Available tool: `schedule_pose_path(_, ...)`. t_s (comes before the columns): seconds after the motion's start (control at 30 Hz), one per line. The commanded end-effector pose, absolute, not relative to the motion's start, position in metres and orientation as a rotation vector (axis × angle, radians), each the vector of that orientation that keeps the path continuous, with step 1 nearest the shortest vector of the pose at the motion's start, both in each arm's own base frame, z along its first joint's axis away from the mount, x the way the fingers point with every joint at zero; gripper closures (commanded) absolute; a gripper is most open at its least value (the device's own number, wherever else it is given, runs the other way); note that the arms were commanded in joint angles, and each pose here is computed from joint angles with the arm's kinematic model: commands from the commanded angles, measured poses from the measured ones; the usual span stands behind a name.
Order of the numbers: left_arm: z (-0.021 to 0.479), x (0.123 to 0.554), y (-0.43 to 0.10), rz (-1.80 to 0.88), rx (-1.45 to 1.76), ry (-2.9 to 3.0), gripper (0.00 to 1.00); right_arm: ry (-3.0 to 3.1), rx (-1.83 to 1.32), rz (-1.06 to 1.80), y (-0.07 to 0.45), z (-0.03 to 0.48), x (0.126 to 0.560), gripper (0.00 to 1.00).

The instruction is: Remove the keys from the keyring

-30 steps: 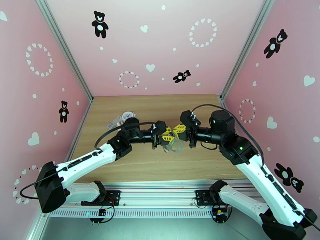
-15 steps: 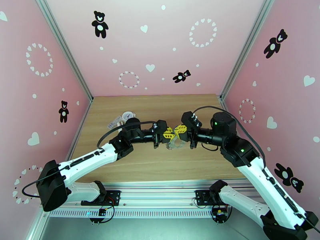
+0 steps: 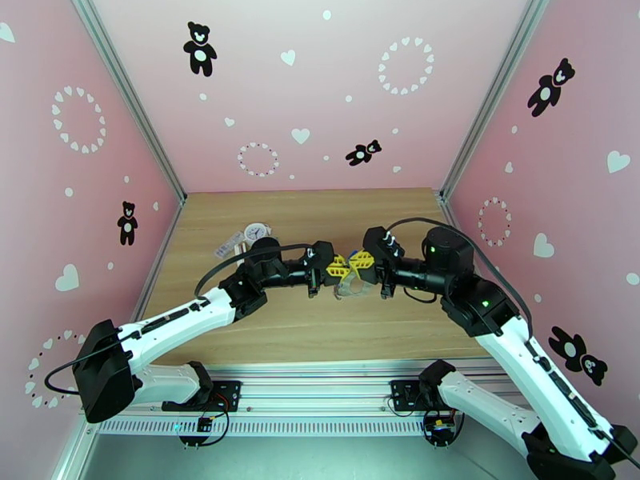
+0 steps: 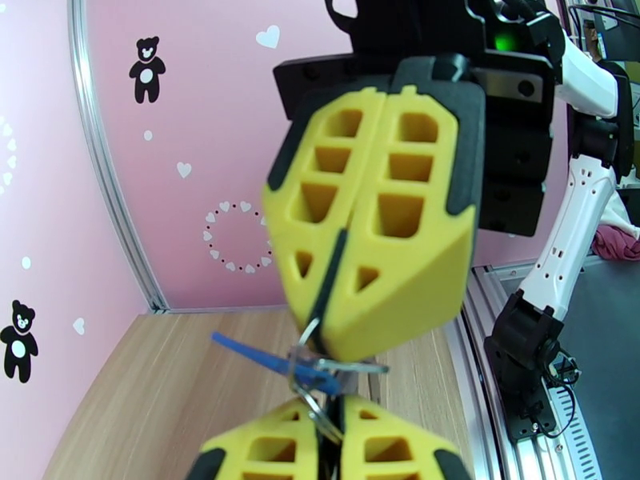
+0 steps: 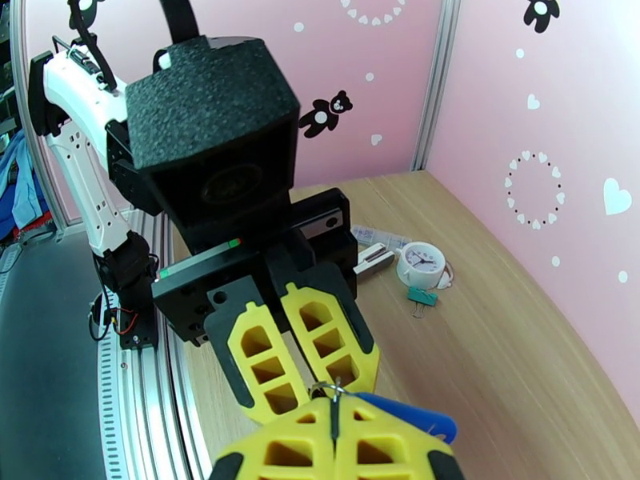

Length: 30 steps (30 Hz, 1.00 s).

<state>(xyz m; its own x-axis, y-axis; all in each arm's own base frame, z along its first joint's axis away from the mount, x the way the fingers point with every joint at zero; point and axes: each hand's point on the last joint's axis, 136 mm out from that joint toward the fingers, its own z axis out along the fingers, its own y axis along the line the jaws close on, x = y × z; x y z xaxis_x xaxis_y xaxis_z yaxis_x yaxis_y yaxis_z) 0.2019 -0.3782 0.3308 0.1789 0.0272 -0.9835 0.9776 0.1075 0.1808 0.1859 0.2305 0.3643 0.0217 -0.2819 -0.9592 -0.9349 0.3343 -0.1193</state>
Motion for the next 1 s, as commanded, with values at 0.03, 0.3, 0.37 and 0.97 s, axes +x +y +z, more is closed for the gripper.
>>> schedule_pose_path(0.03,0.335,0.211,-0.373,-0.940,1.180,1.160,1.00,1.417,-1.233,0.754,0.232,0.368,0.168,1.00)
schedule_pose_path(0.3,0.343,0.217,-0.369,-0.932,1.138,1.168,1.00,1.384,-1.312,0.714,0.232,0.362,0.157,1.00)
schedule_pose_path(0.37,0.343,0.218,-0.368,-0.931,1.134,1.173,1.00,1.379,-1.328,0.703,0.233,0.361,0.155,1.00)
schedule_pose_path(0.97,0.365,0.217,-0.363,-0.968,1.095,1.192,1.00,1.407,-1.443,0.567,0.231,0.343,0.150,1.00)
